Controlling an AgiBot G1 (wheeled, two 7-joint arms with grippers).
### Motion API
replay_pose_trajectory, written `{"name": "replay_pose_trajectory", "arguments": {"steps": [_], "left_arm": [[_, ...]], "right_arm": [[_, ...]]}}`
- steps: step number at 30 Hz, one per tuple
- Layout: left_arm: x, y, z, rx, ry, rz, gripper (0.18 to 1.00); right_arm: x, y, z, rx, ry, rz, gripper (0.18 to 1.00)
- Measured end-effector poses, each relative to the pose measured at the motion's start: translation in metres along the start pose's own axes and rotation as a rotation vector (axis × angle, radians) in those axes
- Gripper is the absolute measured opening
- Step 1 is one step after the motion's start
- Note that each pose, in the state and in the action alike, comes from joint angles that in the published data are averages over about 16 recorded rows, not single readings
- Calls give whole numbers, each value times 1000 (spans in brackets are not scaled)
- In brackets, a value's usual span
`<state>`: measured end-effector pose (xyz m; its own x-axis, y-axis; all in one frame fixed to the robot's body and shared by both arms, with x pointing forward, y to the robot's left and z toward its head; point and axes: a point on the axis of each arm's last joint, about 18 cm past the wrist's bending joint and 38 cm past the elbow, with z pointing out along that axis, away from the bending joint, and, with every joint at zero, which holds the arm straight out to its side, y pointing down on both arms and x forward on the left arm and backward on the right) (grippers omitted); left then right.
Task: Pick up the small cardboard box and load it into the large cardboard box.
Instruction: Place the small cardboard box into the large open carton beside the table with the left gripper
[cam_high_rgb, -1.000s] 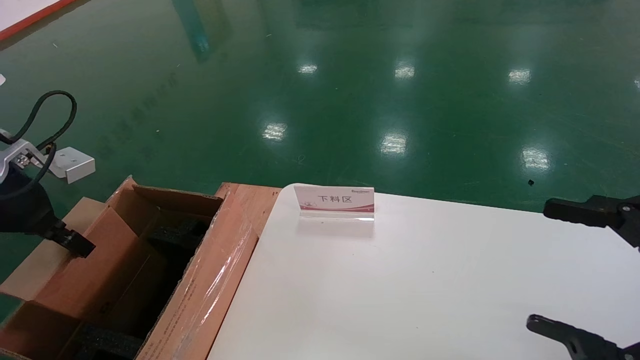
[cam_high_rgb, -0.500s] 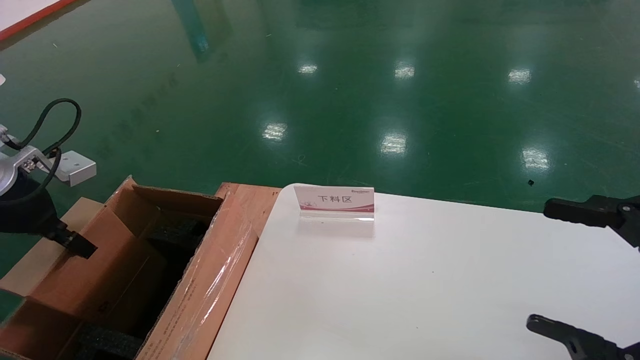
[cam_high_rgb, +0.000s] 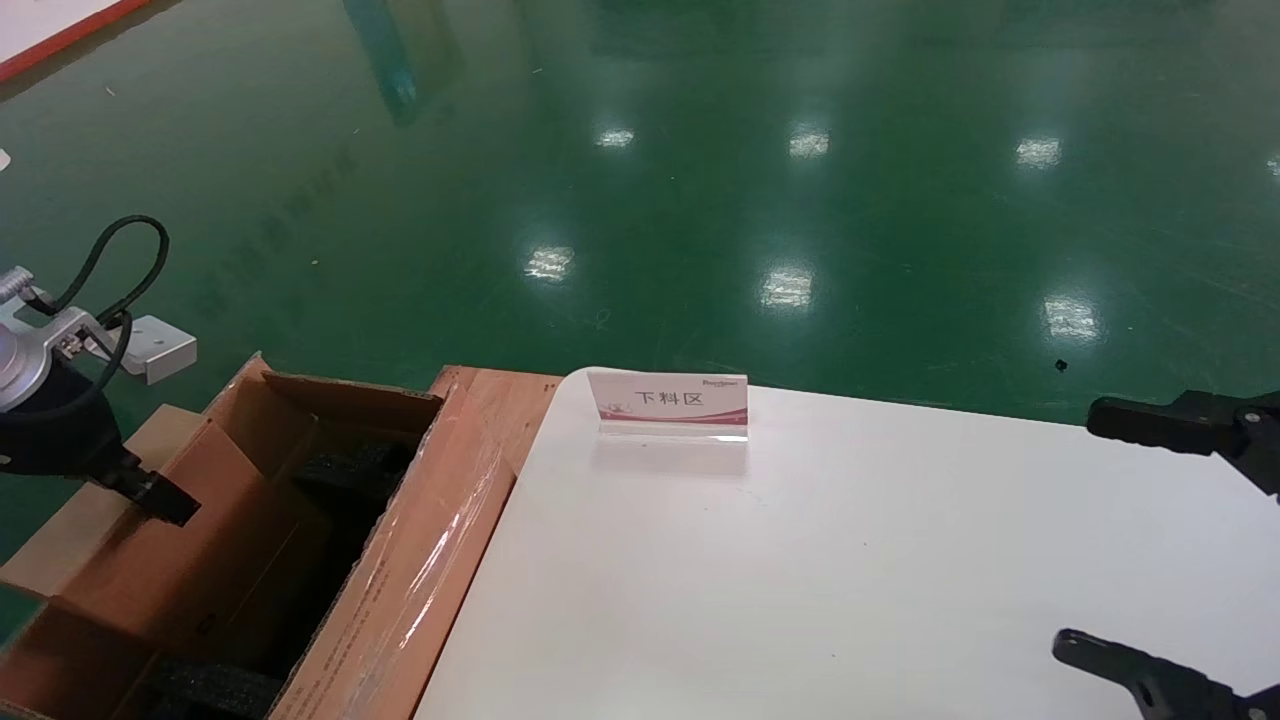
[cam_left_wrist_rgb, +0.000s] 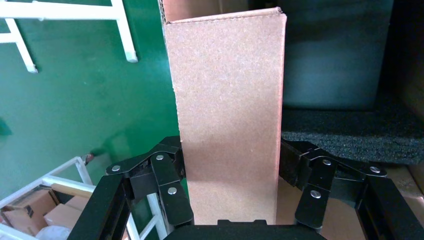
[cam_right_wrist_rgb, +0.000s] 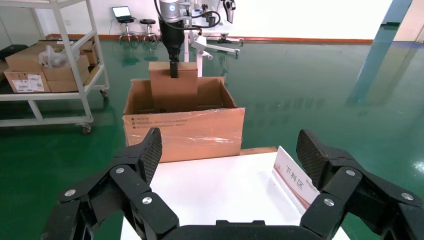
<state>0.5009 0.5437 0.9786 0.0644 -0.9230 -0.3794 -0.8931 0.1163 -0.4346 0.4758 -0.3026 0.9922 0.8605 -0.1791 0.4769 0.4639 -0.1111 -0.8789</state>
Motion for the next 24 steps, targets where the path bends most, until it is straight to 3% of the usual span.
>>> {"name": "replay_pose_trajectory", "arguments": {"steps": [24], "left_arm": [[-5, -26, 9, 23, -37, 0, 362]], "right_arm": [[0, 0, 0, 0, 0, 0, 1000]]}}
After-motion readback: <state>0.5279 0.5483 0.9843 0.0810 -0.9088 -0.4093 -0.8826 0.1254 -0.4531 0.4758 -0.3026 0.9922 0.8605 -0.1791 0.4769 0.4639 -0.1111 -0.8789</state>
